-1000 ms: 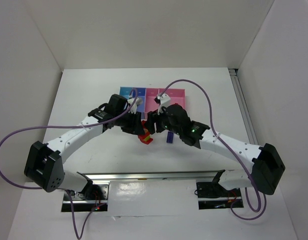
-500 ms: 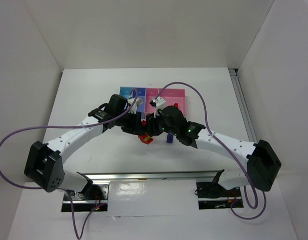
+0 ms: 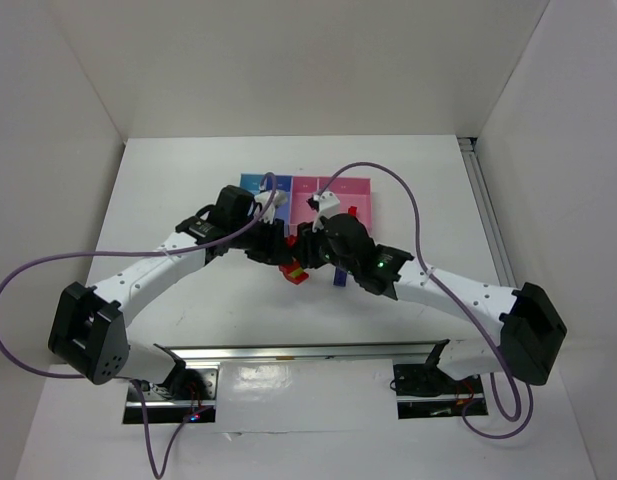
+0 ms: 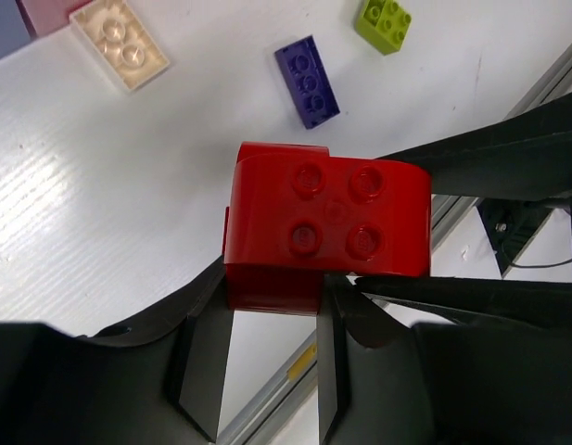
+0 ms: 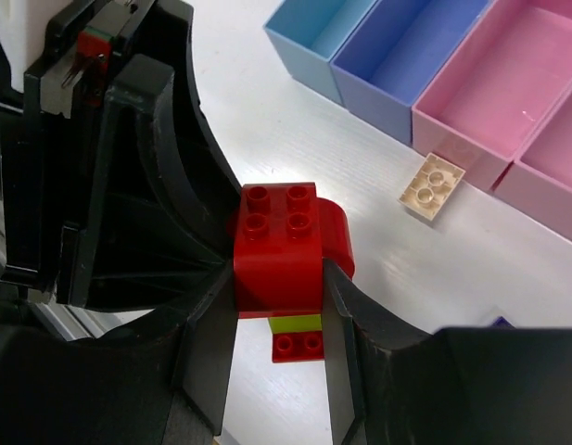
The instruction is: Sort the legos into containers by color
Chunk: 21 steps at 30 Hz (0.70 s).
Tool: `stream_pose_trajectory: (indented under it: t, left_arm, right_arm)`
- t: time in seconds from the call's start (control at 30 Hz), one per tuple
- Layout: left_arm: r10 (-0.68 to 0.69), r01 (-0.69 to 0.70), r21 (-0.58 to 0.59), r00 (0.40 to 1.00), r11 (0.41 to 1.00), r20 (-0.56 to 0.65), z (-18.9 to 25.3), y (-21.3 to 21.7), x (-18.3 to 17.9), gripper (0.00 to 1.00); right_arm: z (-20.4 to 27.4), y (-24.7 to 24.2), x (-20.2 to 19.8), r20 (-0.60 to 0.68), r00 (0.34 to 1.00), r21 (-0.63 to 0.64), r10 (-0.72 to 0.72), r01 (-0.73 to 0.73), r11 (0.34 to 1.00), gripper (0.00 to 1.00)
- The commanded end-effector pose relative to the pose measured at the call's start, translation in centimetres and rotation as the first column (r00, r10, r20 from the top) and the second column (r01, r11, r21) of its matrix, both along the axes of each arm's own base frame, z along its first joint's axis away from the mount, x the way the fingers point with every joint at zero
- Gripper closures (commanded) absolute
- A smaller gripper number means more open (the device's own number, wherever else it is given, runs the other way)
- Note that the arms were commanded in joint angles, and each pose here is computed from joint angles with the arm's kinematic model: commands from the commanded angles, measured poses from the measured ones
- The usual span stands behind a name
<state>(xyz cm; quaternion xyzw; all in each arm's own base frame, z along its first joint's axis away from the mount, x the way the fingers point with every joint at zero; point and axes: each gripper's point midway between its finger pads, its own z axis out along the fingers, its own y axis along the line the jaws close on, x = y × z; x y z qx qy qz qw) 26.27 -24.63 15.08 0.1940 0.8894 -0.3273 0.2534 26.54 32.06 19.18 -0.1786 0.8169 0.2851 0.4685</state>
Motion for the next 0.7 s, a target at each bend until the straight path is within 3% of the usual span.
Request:
stream_pose_trajectory:
  t: [0.0, 0.33, 0.47, 0.67]
  left_arm:
    - [-0.015, 0.015, 0.006, 0.999, 1.0, -0.037, -0.5, -0.1, -0.7, 1.0]
    - [-0.011, 0.012, 0.014, 0.997, 1.0, -0.073, -1.4, -0.4, -0.9, 1.0]
    - [0.004, -0.003, 0.025, 0.998, 1.0, -0.057, -1.3, -0.2, -0.6, 1.0]
    - [0.056, -0.055, 0.04, 0.998, 0.998, -0.034, 0.1, 0.4, -0.1, 1.0]
  right_arm:
    - [6.9, -2.0, 3.6, 0.134, 0.96, 0.19, -0.245, 0.217, 0.957, 0.92]
    - [9.5, -2.9, 4.3, 0.127, 0.93, 0.315, -0.345, 0.292, 0.903, 0.92]
    - [7.9, -4.2, 5.6, 0.093, 0.888, 0.235, -0.451, 0.42, 0.876, 0.92]
    - [4.3, -8.2, 9.6, 0.068, 0.781, 0.088, -0.621, 0.615, 0.783, 0.92]
